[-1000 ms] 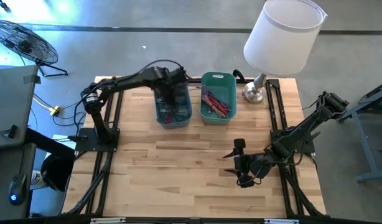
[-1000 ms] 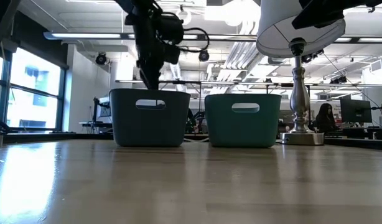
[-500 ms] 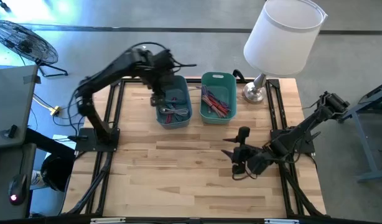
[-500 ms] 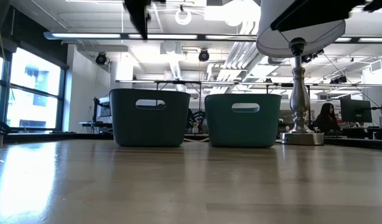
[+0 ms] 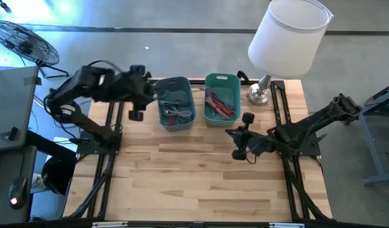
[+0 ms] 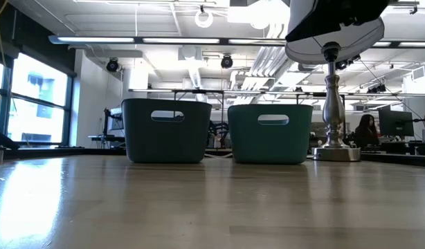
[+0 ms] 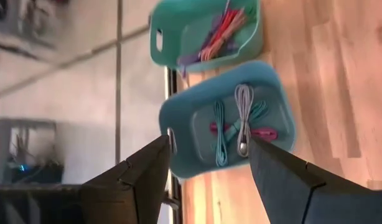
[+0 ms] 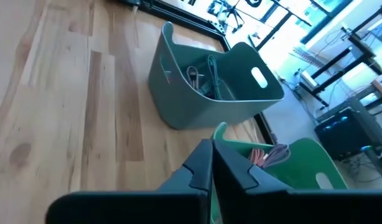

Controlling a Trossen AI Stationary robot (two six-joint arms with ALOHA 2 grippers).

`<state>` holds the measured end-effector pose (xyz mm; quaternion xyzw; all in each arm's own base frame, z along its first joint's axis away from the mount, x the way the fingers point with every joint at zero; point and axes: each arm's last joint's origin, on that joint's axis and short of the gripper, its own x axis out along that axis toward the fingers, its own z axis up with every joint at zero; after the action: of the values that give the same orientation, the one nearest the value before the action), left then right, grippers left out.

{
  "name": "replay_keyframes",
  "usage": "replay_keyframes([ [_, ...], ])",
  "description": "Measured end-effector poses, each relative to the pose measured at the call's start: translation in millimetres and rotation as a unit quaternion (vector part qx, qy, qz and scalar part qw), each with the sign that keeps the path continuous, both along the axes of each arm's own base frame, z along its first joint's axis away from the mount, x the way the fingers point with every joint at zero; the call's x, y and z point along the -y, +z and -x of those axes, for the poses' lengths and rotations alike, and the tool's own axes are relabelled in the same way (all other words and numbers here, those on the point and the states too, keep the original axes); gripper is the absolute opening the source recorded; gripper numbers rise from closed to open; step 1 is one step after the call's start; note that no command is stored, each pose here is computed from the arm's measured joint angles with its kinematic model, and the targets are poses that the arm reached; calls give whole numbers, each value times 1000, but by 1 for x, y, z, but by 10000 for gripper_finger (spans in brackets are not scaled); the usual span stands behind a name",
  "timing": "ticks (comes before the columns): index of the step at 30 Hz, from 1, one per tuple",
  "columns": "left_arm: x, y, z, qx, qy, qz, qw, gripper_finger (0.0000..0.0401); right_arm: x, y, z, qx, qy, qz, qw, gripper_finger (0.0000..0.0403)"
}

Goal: Pick & Place USB Port
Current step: Return To Home Position

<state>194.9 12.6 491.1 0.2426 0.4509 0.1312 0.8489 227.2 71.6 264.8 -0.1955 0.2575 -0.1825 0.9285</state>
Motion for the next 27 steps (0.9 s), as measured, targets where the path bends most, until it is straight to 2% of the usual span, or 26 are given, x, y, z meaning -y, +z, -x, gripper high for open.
replay_keyframes([
  [6,28,9,23,42,-30,-33,998,211,17,7,2,-2,8,-25,1000,1],
  [10,42,-4,34,34,-41,-64,997,211,26,15,10,-4,42,-50,998,1],
  [12,46,-16,42,29,-38,-75,996,211,32,21,18,-5,59,-63,996,1],
  [16,48,-48,63,42,3,-90,995,210,47,36,43,15,64,-86,994,0],
  [20,46,-86,86,70,31,-80,994,210,61,52,75,46,81,-109,990,0],
  [23,46,-113,96,100,25,-64,993,210,69,59,98,70,87,-121,986,0],
  [25,46,-129,100,121,16,-50,991,210,71,63,111,91,110,-136,980,0],
  [27,46,-142,102,139,10,-38,990,210,71,62,122,125,160,-148,968,0],
])
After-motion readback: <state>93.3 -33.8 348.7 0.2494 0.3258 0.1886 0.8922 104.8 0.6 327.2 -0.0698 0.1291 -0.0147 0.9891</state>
